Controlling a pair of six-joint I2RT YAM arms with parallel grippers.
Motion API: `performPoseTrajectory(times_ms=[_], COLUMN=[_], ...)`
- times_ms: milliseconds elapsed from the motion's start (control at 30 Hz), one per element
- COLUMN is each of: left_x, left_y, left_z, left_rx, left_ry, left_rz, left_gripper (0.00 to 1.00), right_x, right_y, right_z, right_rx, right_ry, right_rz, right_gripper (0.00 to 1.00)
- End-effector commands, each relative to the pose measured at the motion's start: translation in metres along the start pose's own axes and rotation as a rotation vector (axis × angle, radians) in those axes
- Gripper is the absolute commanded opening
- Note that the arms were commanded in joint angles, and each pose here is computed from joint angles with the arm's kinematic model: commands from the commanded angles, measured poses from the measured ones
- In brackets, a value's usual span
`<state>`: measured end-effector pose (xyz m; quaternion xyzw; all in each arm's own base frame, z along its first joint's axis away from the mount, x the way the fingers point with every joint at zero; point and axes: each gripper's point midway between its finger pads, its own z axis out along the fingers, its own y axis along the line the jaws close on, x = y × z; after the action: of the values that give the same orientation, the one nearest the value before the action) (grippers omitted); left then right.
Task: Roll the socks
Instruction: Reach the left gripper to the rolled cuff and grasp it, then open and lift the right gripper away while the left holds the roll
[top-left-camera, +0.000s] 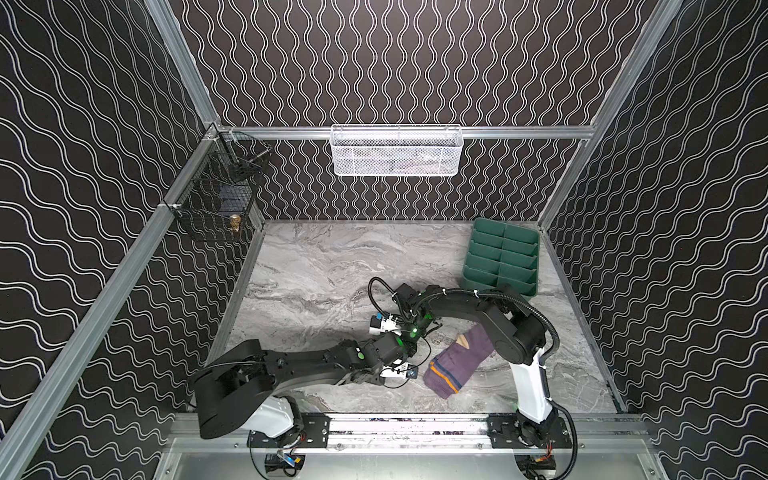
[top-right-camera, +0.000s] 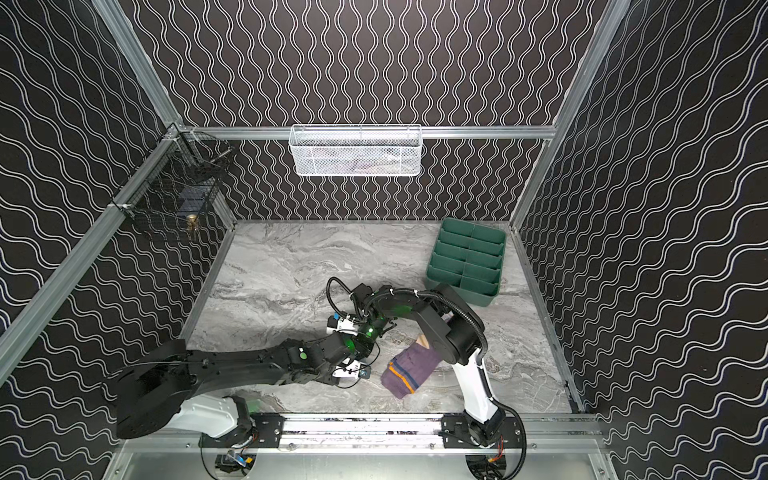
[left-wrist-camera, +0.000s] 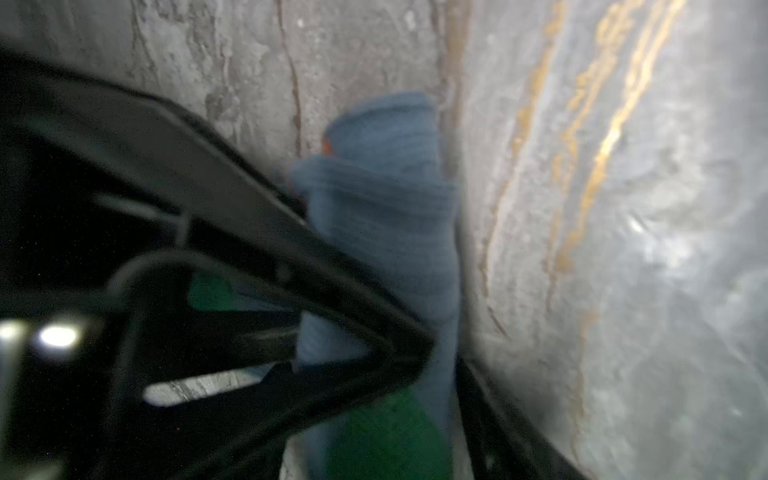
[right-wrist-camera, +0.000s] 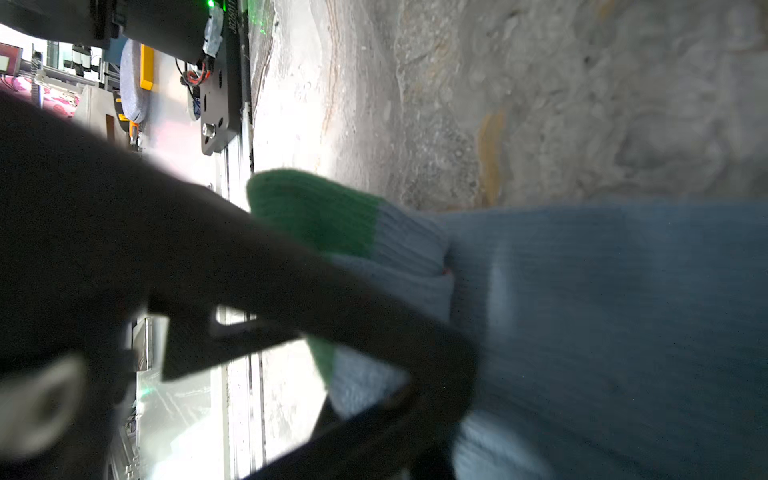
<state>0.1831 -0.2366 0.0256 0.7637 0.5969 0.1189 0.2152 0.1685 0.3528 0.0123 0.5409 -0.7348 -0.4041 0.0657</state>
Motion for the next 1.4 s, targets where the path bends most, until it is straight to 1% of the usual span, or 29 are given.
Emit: performPoseTrajectory(times_ms=[0, 67, 167, 200, 233, 267, 300, 333, 367, 400, 433, 500, 533, 567, 600, 633, 667, 767, 867, 900, 933, 967, 1033, 1100, 1200, 1233, 1267, 1300, 1367], left_x=[-0.007, -0.004, -0.003, -0.003, -0.003, -0.003, -0.004, -0.004, -0.005, -0.004, -0.005, -0.004, -0.003, -0.004, -0.003, -0.002, -0.001, 0.0, -0.002, -0.004, -0.005, -0.006, -0.007, -0.006, 0.0, 0.001, 0.002, 0.002, 0.003], left_y=[-0.005, -0.006, -0.011, -0.012, -0.013, -0.014, -0.014, -0.017, -0.019, -0.023, -0.026, -0.034, -0.035, -0.036, -0.036, -0.035, -0.034, -0.031, -0.03, -0.029, -0.028, -0.025, -0.021, -0.016, -0.014, -0.013, -0.012, -0.012, -0.01], left_z=[0.006, 0.005, 0.002, 0.001, 0.001, 0.0, 0.0, -0.001, -0.001, 0.0, -0.001, -0.002, -0.003, -0.003, -0.004, -0.004, -0.005, -0.007, -0.009, -0.009, -0.009, -0.009, -0.009, -0.006, 0.0, 0.002, 0.004, 0.006, 0.011], left_rx=[0.029, 0.043, 0.057, 0.059, 0.065, 0.071, 0.075, 0.087, 0.101, 0.117, 0.133, 0.167, 0.173, 0.177, 0.181, 0.179, 0.184, 0.208, 0.28, 0.32, 0.368, 0.403, 0.482, 0.507, 0.54, 0.546, 0.554, 0.567, 0.588], left_ry=[-0.018, 0.0, -0.011, -0.018, -0.023, -0.026, -0.028, -0.029, -0.034, -0.036, -0.041, -0.047, -0.052, -0.056, -0.054, -0.048, -0.044, -0.037, -0.01, 0.002, 0.015, 0.026, 0.033, 0.034, 0.045, 0.053, 0.06, 0.071, 0.09], left_rz=[-0.012, -0.01, -0.008, -0.008, -0.007, -0.006, -0.007, -0.007, -0.004, 0.0, 0.003, 0.011, 0.014, 0.013, 0.019, 0.018, 0.015, 0.003, -0.026, -0.056, -0.097, -0.133, -0.209, -0.249, -0.284, -0.296, -0.306, -0.314, -0.332], left_gripper=[0.48, 0.36, 0.17, 0.1, 0.02, 0.0, 0.0, 0.0, 0.0, 0.0, 0.0, 0.0, 0.0, 0.0, 0.0, 0.0, 0.0, 0.0, 0.0, 0.0, 0.0, 0.0, 0.0, 0.0, 0.0, 0.0, 0.0, 0.0, 0.0], right_x=[0.051, 0.051, 0.049, 0.048, 0.047, 0.044, 0.043, 0.041, 0.039, 0.036, 0.034, 0.023, 0.014, 0.01, 0.005, -0.001, -0.003, -0.009, -0.008, -0.009, -0.002, -0.002, 0.002, 0.008, 0.017, 0.019, 0.018, 0.019, 0.019], right_y=[-0.057, -0.058, -0.056, -0.056, -0.056, -0.055, -0.056, -0.058, -0.062, -0.063, -0.061, -0.058, -0.055, -0.056, -0.06, -0.064, -0.065, -0.061, -0.044, -0.031, -0.02, -0.01, 0.014, 0.031, 0.053, 0.061, 0.069, 0.075, 0.09], right_z=[-0.001, -0.002, -0.005, -0.006, -0.007, -0.009, -0.011, -0.015, -0.02, -0.026, -0.034, -0.053, -0.069, -0.08, -0.1, -0.126, -0.142, -0.216, -0.276, -0.294, -0.302, -0.306, -0.312, -0.31, -0.294, -0.285, -0.277, -0.261, -0.222], right_rx=[0.296, 0.306, 0.319, 0.324, 0.329, 0.34, 0.354, 0.388, 0.431, 0.471, 0.503, 0.581, 0.637, 0.687, 0.767, 0.855, 0.894, 1.032, 1.166, 1.211, 1.248, 1.253, 1.287, 1.38, 1.557, 1.596, 1.619, 1.629, 1.601], right_ry=[0.24, 0.236, 0.227, 0.221, 0.215, 0.207, 0.201, 0.187, 0.173, 0.155, 0.136, 0.076, 0.025, -0.007, -0.054, -0.121, -0.166, -0.388, -0.575, -0.636, -0.677, -0.708, -0.761, -0.74, -0.617, -0.57, -0.542, -0.495, -0.395], right_rz=[0.015, 0.013, 0.007, 0.004, 0.003, -0.005, -0.013, -0.024, -0.033, -0.048, -0.065, -0.088, -0.104, -0.097, -0.077, -0.04, -0.016, 0.115, 0.195, 0.184, 0.171, 0.145, 0.044, -0.049, -0.224, -0.291, -0.355, -0.442, -0.669], right_gripper=[0.06, 0.08, 0.12, 0.16, 0.2, 0.26, 0.29, 0.35, 0.42, 0.52, 0.59, 0.66, 0.66, 0.69, 0.7, 0.71, 0.71, 0.71, 0.7, 0.69, 0.68, 0.67, 0.64, 0.62, 0.62, 0.62, 0.62, 0.63, 0.63])
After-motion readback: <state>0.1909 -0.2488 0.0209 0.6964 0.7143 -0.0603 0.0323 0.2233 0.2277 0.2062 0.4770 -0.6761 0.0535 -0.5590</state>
